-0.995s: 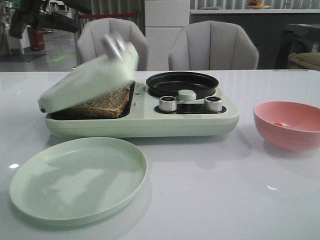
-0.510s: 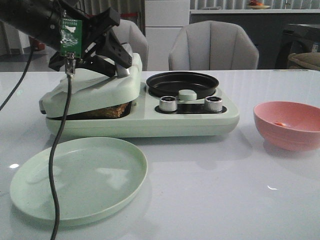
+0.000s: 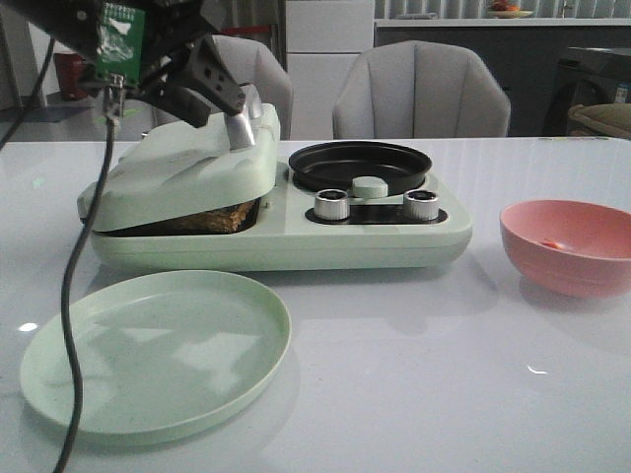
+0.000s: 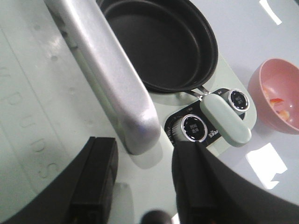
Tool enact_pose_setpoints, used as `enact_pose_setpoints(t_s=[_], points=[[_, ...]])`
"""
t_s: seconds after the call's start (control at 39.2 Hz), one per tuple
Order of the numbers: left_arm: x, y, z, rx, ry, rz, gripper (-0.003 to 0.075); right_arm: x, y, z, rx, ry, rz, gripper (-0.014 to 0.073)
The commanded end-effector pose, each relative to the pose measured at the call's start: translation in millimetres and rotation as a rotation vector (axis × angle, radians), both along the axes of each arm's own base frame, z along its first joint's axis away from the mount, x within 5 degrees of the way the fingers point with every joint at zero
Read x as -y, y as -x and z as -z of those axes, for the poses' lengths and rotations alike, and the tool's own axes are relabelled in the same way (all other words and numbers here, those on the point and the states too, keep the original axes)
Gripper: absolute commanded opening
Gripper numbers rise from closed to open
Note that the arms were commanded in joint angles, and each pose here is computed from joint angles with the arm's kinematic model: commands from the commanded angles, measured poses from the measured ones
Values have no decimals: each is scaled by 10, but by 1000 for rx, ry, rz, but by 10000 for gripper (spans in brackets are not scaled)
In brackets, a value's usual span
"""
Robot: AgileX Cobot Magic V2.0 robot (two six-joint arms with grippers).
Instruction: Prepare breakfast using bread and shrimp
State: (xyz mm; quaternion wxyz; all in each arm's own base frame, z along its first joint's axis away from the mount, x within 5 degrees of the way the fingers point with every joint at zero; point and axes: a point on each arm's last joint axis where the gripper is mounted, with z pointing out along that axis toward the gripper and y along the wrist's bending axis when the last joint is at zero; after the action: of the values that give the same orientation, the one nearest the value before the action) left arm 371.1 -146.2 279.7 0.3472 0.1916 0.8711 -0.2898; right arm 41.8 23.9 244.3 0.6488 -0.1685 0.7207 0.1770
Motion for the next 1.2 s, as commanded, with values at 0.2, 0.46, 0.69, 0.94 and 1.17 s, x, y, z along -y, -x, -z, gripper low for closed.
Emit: enact_pose_setpoints(t_s=[0.2, 0.46, 0.69, 0.94, 1.17], points=[[-379, 361, -1078, 225, -288, -154, 333, 8, -1, -153, 93, -38, 11, 461], [-791, 779, -1499, 312, -512, -370, 328, 8, -1, -153, 93, -38, 11, 461], [-871, 1335, -1726, 434, -346, -390, 328, 8, -1, -153, 93, -38, 11, 461], [-1011, 1945, -1593, 538, -257, -405, 328, 8, -1, -153, 93, -38, 11, 461], [-1128, 2431, -1315, 612, -193, -418, 328, 8, -1, -153, 93, -38, 11, 461]])
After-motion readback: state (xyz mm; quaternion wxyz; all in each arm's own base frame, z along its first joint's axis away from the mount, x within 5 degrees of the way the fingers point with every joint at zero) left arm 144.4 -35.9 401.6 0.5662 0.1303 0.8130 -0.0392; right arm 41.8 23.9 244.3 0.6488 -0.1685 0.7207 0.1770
